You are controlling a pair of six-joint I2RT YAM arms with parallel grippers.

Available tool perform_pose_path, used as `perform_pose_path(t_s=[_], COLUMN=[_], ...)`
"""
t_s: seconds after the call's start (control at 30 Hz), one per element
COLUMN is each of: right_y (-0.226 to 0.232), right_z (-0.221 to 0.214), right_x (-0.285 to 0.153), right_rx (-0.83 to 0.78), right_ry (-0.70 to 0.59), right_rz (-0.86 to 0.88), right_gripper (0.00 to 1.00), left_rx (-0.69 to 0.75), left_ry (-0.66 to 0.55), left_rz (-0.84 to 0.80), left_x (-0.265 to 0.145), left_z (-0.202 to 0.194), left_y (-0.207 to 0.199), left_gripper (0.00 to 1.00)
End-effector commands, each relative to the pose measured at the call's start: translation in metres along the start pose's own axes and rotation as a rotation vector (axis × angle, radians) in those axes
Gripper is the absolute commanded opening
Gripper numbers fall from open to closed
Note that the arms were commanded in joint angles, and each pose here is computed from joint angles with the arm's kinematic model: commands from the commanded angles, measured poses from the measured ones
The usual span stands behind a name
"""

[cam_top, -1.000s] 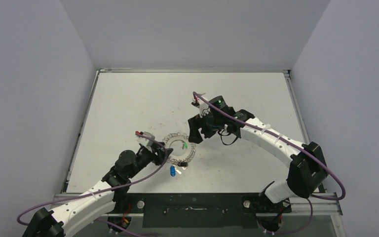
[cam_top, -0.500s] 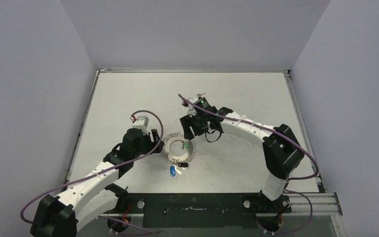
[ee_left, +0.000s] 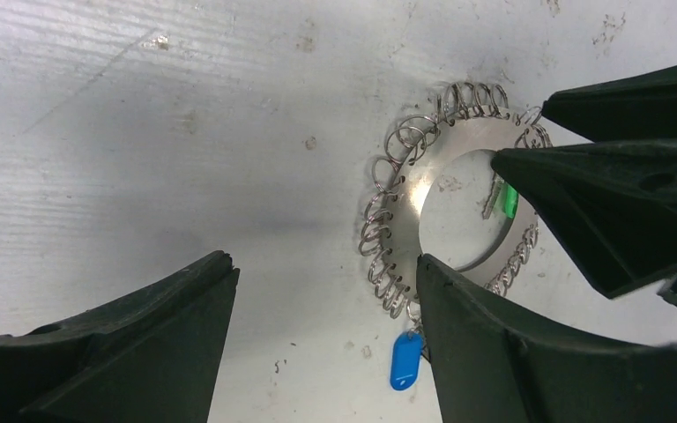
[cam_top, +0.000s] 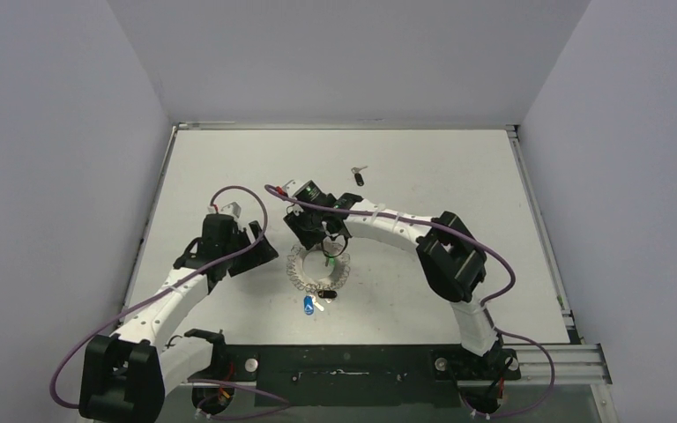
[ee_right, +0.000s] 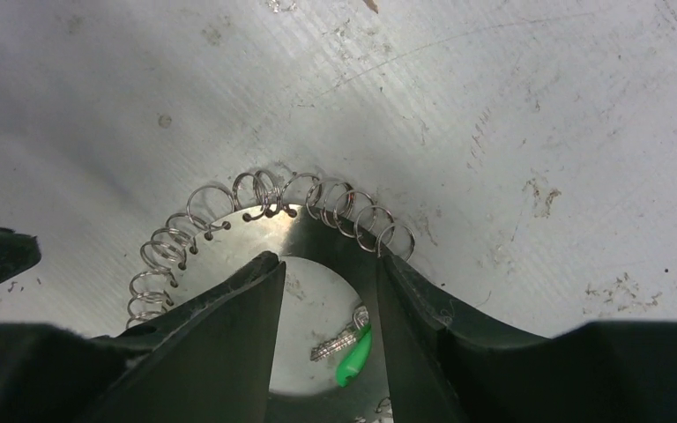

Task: Put the keys on the keyring

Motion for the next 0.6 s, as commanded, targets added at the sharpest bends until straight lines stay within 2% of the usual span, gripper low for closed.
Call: perform_pose_path(t_s=[0.0, 0.07, 0.23, 0.4, 0.57], right_y=[-0.003, -0.001, 0.001, 0.002, 0.003], right_z=[0.017, 0.018, 0.018, 0.016, 0.015], right_x=[0.003, 0.008, 0.021, 0.028, 0.031], right_rx=[-0.022, -0.026, -0.030, -0.033, -0.029], right_ry=[-0.043, -0.037, -0.019, -0.004, -0.001], right_rz=[-0.044, -0.040, -0.045, -0.045, -0.030], right_gripper=[0.43, 0.41, 0.30, 0.29, 0.33], left_rx=[-0.066, -0.066, -0.061, -0.065, -0.064], left_ry=[0.016, 0.008, -0.001, 0.007, 0.005], left_rz=[-0.090, -0.093, -0.099, -0.105, -0.106], left_x=[-0.009, -0.011, -0.013, -0.013, -0.012], left_z=[0.013, 0.015, 0.016, 0.014, 0.013], left_y=[-0.009, -0.008, -0.008, -0.007, -0.006], left_gripper=[0.73, 0.73, 0.73, 0.72, 0.72])
Point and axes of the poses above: each gripper's point midway between its finger pads, its own x axis out along the fingers, its own y axis along the line the jaws close on, z = x × y, the point moved 9 cm from there along -x, back along the fingers, and after that the axes turned 6 degrees about x, right-handed, at the moved point
